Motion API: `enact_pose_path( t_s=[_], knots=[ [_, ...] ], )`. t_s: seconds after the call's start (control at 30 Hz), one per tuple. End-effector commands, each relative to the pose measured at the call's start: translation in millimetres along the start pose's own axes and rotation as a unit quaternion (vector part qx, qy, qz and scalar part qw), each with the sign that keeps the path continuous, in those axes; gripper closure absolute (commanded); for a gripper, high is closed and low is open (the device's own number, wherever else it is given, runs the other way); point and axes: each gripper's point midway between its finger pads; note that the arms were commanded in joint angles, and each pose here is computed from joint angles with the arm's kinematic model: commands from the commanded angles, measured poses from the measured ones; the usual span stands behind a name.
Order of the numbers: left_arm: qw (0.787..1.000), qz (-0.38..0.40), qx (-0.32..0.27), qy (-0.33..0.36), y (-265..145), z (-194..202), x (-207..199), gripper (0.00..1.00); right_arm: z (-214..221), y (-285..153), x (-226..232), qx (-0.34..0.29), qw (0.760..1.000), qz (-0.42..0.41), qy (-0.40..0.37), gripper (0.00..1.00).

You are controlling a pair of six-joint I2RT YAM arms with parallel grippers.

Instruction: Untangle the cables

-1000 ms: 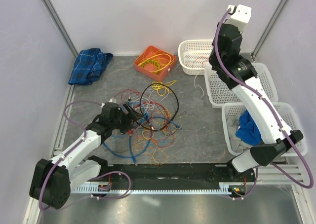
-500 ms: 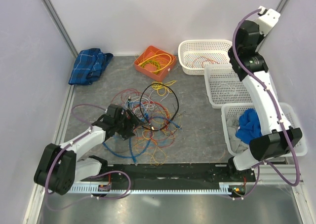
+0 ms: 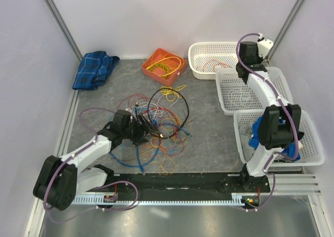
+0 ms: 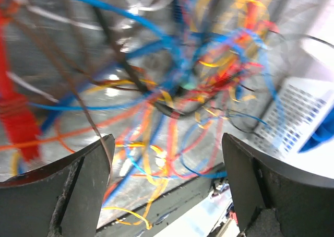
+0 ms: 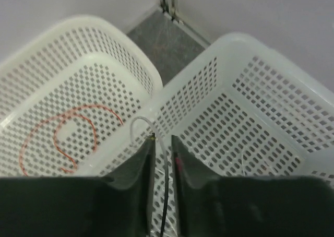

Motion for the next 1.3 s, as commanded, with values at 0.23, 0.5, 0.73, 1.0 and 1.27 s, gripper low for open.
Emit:
enact_pose_path(
  t_s=[0.23,0.5,0.73,1.0,1.27],
  knots=[
    [0.987,0.112,-0.077,0.087,-49.0,-13.7,-63.9,0.02,3.5,-53.9,21.4,-0.028,0.992,-0.093,0.077,0.06],
    [0.983,0.101,-0.114,0.107,-69.6,-25.9,-78.9,0.03,54.0,-180.5,91.2,-0.035,0.957,-0.285,0.046,0.08],
    [0.971,0.086,-0.176,0.138,-95.3,-43.6,-83.0,0.04,145.3,-295.5,142.0,0.012,0.873,-0.487,-0.031,0.14],
    [0.964,0.05,-0.209,0.155,-102.9,-54.4,-69.5,0.06,231.7,-354.5,165.9,0.052,0.811,-0.566,-0.137,0.15],
    [0.968,0.047,-0.196,0.151,-97.3,-46.4,-52.1,0.08,293.0,-370.9,150.2,0.095,0.783,-0.589,-0.178,0.15]
  ],
)
Point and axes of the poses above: each gripper's point midway between its finger pads, its own y axis out along the fingers, its own x axis along the line the jaws close on, z = x × y, and after that the axes turned 10 degrees about -y, right-handed
